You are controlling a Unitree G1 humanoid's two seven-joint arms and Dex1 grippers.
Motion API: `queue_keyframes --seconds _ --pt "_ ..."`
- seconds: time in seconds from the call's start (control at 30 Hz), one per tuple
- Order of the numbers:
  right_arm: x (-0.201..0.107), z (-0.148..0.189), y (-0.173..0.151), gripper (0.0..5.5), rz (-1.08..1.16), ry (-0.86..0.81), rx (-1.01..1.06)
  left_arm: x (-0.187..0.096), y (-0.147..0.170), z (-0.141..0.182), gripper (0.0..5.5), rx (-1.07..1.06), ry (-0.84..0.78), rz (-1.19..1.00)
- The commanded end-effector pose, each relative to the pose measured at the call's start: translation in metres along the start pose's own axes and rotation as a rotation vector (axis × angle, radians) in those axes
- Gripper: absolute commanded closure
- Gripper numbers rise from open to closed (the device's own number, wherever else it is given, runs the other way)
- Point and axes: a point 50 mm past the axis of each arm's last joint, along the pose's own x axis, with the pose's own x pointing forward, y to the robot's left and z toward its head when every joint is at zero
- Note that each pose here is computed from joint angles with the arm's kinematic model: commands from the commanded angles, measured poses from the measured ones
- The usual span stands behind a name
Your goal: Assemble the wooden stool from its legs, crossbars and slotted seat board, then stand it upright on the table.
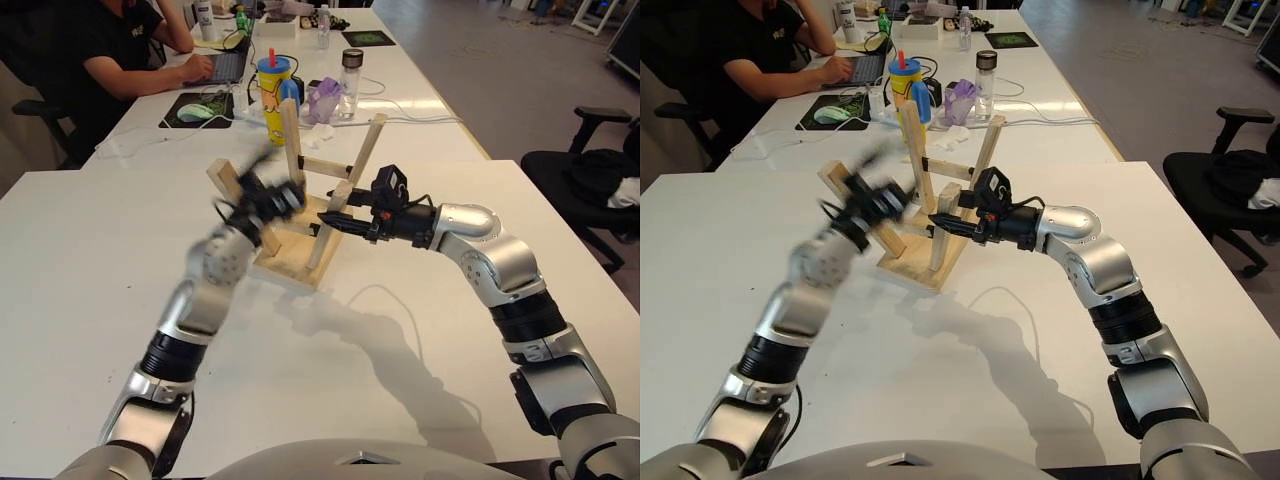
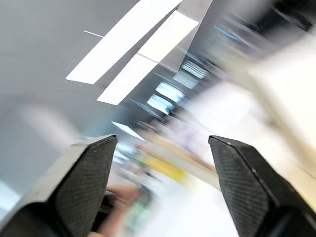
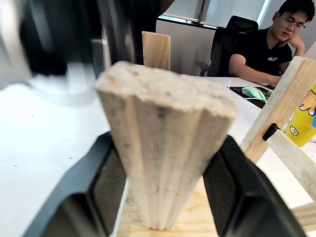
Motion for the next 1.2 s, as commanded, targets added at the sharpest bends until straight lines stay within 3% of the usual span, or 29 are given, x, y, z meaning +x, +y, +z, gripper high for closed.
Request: queue_keyframes --seconds 0.03,0.17,0.27,0.33,0.37,0.6,0.8,0.87,1.07,1.2 --pt "-0.007 -0.072 0.012 3.46 -0.027 0.344 0.114 -0.030 -0.071 -0.050 2.01 -0.012 0.273 -0.391" --pt "-0.007 -0.073 0.012 3.46 -0.043 0.332 0.116 -0.007 0.009 -0.014 2.01 -0.272 -0.005 0.102" --pt "-0.006 -0.065 0.010 3.46 -0.066 0.252 0.051 -0.032 0.054 -0.003 2.01 -0.406 -0.196 0.409" --pt "-0.006 -0.057 0.008 3.46 -0.082 0.173 0.046 -0.049 0.050 -0.017 2.01 -0.454 -0.165 0.441" --pt "-0.007 -0.053 0.008 3.09 -0.080 0.134 0.057 -0.058 0.044 -0.025 2.01 -0.462 -0.138 0.433" --pt "-0.008 -0.025 0.005 2.03 -0.136 -0.058 0.010 -0.098 -0.001 -0.035 2.01 -0.501 -0.112 0.229" --pt "-0.044 -0.084 0.024 2.03 -0.129 0.251 0.106 -0.084 -0.048 -0.040 2.01 -0.627 -0.031 -0.039" --pt "-0.057 -0.090 0.026 2.22 -0.154 0.264 0.136 -0.078 -0.066 -0.044 2.01 -0.718 0.029 -0.135" --pt "-0.065 -0.056 0.001 3.27 -0.302 0.066 0.131 -0.055 -0.071 -0.037 2.90 -0.985 0.026 -0.133" --pt "-0.060 -0.012 -0.011 3.31 -0.315 -0.107 0.125 -0.047 -0.072 -0.040 3.09 -1.032 0.079 -0.126"
